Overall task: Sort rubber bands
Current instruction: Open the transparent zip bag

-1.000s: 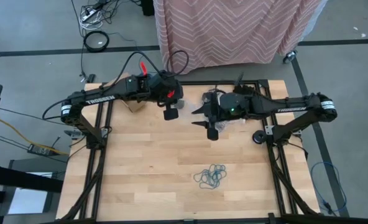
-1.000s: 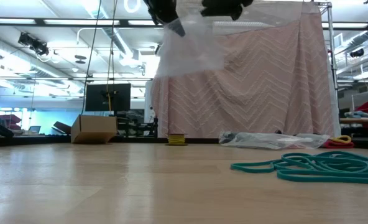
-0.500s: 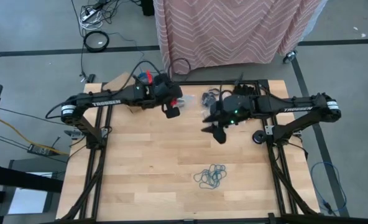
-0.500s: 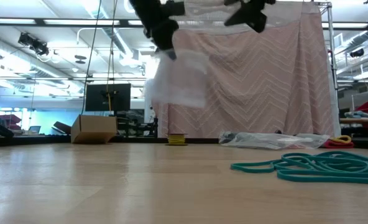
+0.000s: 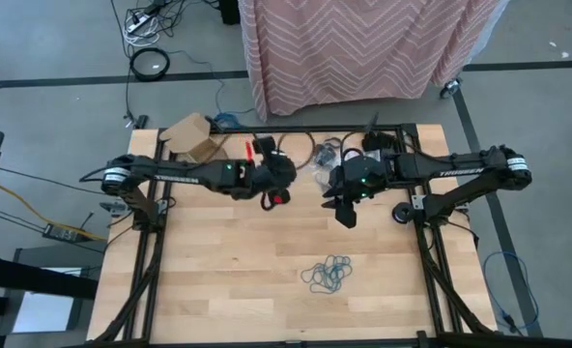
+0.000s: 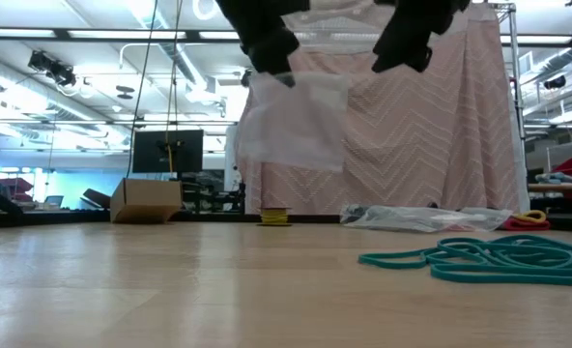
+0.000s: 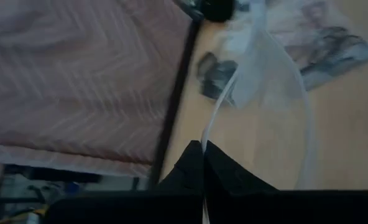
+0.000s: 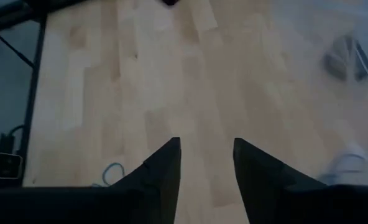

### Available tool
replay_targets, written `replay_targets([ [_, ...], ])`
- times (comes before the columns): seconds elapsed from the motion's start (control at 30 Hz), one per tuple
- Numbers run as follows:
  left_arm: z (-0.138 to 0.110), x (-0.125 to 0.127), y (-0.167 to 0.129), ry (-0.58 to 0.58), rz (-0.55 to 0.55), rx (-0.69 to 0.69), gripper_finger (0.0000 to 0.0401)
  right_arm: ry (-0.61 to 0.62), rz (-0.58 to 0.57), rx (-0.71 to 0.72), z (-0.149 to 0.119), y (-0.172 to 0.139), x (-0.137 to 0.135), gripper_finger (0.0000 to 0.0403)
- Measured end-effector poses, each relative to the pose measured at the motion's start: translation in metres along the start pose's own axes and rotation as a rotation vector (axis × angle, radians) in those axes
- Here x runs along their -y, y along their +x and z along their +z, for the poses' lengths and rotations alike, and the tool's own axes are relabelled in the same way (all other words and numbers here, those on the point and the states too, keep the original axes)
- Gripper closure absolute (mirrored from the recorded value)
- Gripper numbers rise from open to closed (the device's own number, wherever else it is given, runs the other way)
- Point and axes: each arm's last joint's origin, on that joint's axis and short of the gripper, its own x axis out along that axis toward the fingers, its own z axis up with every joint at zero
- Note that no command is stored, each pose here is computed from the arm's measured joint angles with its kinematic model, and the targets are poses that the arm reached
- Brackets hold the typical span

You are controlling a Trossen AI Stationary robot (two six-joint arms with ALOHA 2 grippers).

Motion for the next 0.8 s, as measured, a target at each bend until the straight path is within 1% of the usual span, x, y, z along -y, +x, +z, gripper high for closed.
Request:
replay_targets([
  [0.2, -0.009, 0.052, 0.019, -0.034, -0.061, -0.102, 0.0401, 0.099, 0.166, -0.038, -0.045, 0.023, -0.002, 0.0284],
  [0.33, -0.015, 0.074, 0.021, -0.058, -0.132, -0.152, 0.0401, 0.121, 0.199, -0.126, -0.075, 0.028, -0.009, 0.0288],
  [0.4, -0.016, 0.080, 0.021, -0.067, -0.154, -0.163, 0.0401, 0.124, 0.208, -0.141, -0.083, 0.027, -0.013, 0.0289],
  [0.47, -0.016, 0.081, 0.021, -0.071, -0.163, -0.161, 0.0401, 0.128, 0.191, -0.135, -0.085, 0.027, -0.016, 0.0289],
  [0.57, -0.014, 0.075, 0.021, -0.090, -0.163, -0.158, 0.0400, 0.179, 0.152, -0.050, -0.079, 0.026, -0.018, 0.0290],
  [0.6, -0.010, 0.070, 0.021, -0.102, -0.188, -0.154, 0.0400, 0.203, 0.141, -0.001, -0.075, 0.025, -0.018, 0.0290],
  [0.67, -0.002, 0.058, 0.015, -0.099, -0.291, -0.140, 0.0400, 0.239, 0.134, 0.117, -0.065, 0.019, -0.017, 0.0290],
  [0.73, 0.007, 0.047, 0.005, -0.040, -0.411, -0.091, 0.0400, 0.263, 0.134, 0.243, -0.054, 0.010, -0.013, 0.0290],
  [0.8, 0.011, 0.043, -0.002, 0.072, -0.489, -0.063, 0.0400, 0.269, 0.144, 0.356, -0.043, -0.002, -0.008, 0.0290],
])
